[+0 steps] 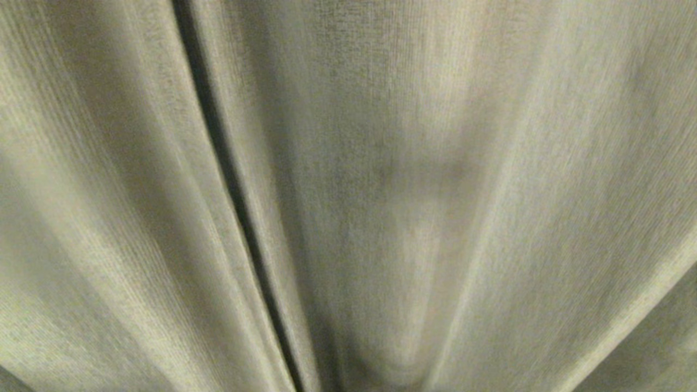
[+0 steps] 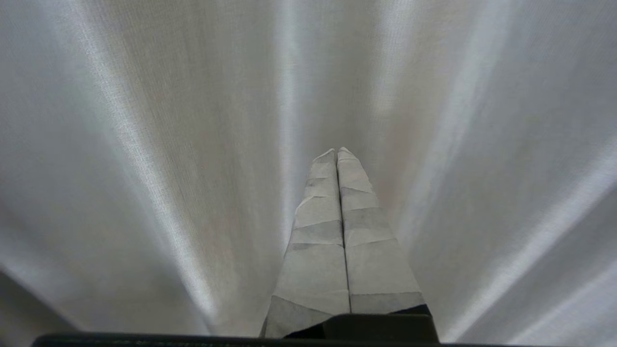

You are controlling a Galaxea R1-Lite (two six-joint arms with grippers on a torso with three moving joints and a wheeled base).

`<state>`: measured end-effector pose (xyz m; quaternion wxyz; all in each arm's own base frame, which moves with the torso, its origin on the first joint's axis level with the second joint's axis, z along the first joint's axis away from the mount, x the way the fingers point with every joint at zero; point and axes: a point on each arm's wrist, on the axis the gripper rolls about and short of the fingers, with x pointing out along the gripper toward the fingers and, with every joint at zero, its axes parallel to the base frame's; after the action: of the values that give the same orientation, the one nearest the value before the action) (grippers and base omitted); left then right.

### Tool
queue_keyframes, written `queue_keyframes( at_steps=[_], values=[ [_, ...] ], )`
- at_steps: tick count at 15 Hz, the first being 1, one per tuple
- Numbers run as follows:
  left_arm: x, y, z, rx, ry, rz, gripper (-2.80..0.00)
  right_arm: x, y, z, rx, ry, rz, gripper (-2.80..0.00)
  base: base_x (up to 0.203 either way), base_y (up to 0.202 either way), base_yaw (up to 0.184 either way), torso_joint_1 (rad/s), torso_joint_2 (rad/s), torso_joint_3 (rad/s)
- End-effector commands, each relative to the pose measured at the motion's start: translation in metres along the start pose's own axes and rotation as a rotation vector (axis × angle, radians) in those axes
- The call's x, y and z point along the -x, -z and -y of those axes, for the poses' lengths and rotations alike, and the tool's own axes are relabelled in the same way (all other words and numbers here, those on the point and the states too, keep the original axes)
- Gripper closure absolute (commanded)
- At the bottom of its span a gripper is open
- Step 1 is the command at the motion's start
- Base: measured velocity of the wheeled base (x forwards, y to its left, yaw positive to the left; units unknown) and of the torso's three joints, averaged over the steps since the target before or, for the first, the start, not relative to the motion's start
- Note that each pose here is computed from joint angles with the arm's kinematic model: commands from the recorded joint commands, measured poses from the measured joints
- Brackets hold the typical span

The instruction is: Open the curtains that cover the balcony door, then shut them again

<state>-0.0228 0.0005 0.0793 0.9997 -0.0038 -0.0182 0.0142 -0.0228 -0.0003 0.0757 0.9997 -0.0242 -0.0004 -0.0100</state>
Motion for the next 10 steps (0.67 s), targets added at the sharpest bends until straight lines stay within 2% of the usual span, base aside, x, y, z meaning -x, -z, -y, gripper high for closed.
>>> queue_keyframes(
  at_steps=[1, 10],
  values=[
    [0.0000, 0.0000, 0.0000, 0.000, -0.001, 0.001, 0.00, 0.0001, -0.0004, 0.0000, 0.001, 0.000, 0.002, 0.00, 0.000, 0.000, 0.000, 0.000, 0.00, 0.000],
    [0.0000, 0.0000, 0.0000, 0.000, -0.001, 0.001, 0.00, 0.0000, 0.0000, 0.0000, 0.001, 0.001, 0.000, 0.00, 0.000, 0.000, 0.000, 0.000, 0.00, 0.000]
  ],
)
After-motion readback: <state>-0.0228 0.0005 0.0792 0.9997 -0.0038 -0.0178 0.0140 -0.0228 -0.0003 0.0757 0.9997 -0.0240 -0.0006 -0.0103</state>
